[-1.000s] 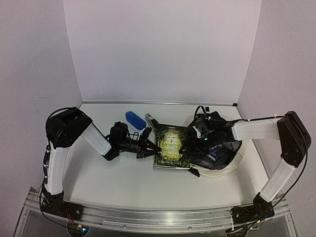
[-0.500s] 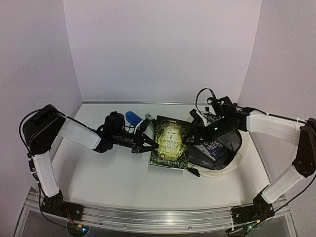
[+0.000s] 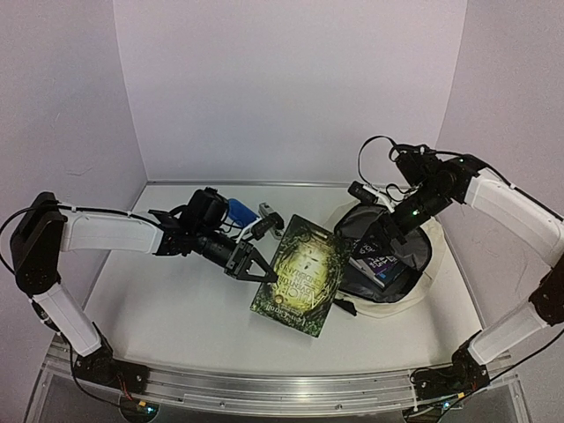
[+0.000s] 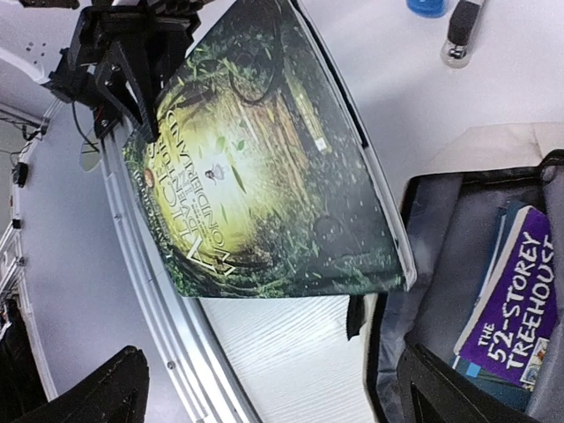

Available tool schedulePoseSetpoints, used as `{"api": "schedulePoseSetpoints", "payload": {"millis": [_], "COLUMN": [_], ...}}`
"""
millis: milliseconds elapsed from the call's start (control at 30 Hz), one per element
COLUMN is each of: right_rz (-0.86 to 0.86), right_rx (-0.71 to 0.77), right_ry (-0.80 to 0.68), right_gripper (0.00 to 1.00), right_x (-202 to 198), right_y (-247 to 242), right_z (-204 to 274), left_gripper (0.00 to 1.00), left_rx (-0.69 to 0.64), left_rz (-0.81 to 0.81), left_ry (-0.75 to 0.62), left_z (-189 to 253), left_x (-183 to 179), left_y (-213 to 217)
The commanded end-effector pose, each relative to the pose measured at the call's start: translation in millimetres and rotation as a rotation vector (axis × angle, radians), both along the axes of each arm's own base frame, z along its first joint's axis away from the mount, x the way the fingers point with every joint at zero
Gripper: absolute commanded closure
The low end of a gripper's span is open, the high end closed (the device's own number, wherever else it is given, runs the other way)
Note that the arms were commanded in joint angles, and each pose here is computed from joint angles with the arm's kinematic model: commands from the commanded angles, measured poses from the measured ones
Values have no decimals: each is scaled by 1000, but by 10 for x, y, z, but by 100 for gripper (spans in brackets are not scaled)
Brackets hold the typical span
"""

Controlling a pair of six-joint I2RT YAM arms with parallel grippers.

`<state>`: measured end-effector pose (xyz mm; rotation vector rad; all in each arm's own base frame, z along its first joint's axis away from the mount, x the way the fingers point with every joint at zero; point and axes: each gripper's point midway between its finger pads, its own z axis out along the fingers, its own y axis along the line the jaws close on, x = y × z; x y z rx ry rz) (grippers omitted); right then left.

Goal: Pack the student bag
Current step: Pick up the book from the center of the board.

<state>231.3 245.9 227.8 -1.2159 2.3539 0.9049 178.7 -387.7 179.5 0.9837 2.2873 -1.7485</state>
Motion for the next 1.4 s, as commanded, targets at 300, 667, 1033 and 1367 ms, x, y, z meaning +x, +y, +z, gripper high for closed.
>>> {"api": "schedulePoseSetpoints", "payload": {"millis": [300, 667, 1033, 1367], "right_rz": [104, 176, 152, -41], "right_rx": [119, 135, 217, 336], "right_ry": [256, 316, 314, 193], "right_gripper": [6, 45, 100, 100], "right_x": [-202, -442, -389, 253], "right_y": [291, 388, 466, 291], "right_z": [13, -68, 300, 778], "left_gripper": [100, 100, 40, 0], "left_rx": [-159, -205, -213, -176], "left_rz": [-213, -239, -9, 631], "left_ry": [-151, -171, -221, -216], "left_z": [775, 930, 1029, 1080], "left_x": [-535, -579, -136, 614], "left_y": [-139, -203, -111, 612]}}
